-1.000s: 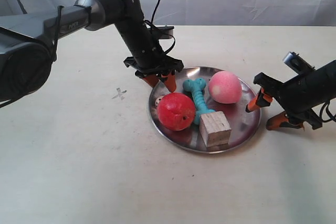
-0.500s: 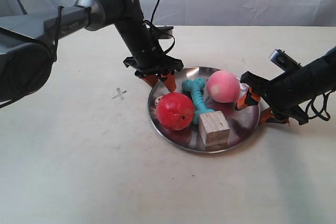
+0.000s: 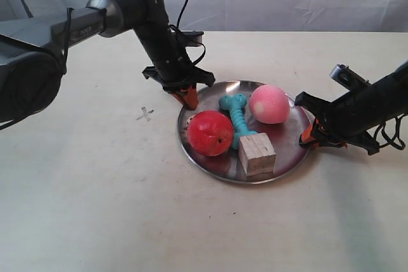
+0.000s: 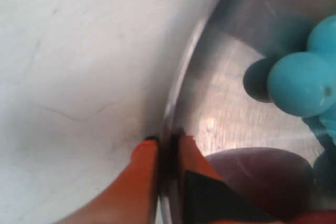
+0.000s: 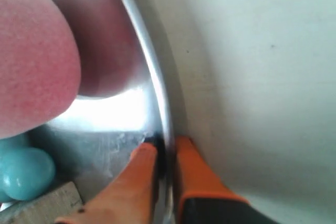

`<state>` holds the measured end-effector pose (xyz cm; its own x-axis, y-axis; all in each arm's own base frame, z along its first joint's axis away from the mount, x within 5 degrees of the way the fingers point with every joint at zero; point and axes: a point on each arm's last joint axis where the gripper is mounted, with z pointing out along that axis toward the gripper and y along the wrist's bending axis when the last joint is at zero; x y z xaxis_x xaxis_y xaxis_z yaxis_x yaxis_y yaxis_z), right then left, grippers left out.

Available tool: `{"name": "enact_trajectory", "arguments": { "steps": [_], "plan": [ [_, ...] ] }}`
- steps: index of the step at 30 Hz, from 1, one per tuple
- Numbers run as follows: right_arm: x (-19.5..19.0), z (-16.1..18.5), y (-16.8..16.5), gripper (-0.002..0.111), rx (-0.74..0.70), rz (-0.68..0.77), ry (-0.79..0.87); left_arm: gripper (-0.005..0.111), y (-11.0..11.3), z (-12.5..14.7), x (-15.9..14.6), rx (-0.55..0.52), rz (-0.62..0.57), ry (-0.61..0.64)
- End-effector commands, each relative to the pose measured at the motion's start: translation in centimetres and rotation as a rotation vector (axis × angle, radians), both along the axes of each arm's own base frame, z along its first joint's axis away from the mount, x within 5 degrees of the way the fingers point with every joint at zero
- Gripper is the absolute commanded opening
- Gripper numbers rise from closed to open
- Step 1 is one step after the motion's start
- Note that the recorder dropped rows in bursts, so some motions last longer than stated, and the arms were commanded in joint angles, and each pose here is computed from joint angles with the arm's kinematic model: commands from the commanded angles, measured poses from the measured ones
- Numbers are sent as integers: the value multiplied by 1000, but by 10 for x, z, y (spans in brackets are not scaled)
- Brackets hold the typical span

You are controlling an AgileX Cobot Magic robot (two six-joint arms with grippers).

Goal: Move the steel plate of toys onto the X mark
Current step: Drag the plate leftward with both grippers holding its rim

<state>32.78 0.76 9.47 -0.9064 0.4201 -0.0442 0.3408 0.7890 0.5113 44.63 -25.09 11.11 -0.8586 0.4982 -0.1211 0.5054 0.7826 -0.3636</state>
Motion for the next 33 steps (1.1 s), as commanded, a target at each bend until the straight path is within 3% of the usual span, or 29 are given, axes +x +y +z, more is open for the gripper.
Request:
{"name": "enact_trajectory", "arguments": {
  "steps": [1,13,22,33],
  "plan": [
    [-6,-11,17,-1,105,21,83,0,-38,-33,-28,-31,-68,104],
    [-11,-7,23,-1,180,72,125,0,-36,-9,-30,-2,-52,67],
    [-6,6,24,-1,195,206,161,0,-22,-1,-43,76,-76,72],
    [21,43,-10,-1,240,235,142,0,-14,36,-48,88,-87,0]
  ]
}}
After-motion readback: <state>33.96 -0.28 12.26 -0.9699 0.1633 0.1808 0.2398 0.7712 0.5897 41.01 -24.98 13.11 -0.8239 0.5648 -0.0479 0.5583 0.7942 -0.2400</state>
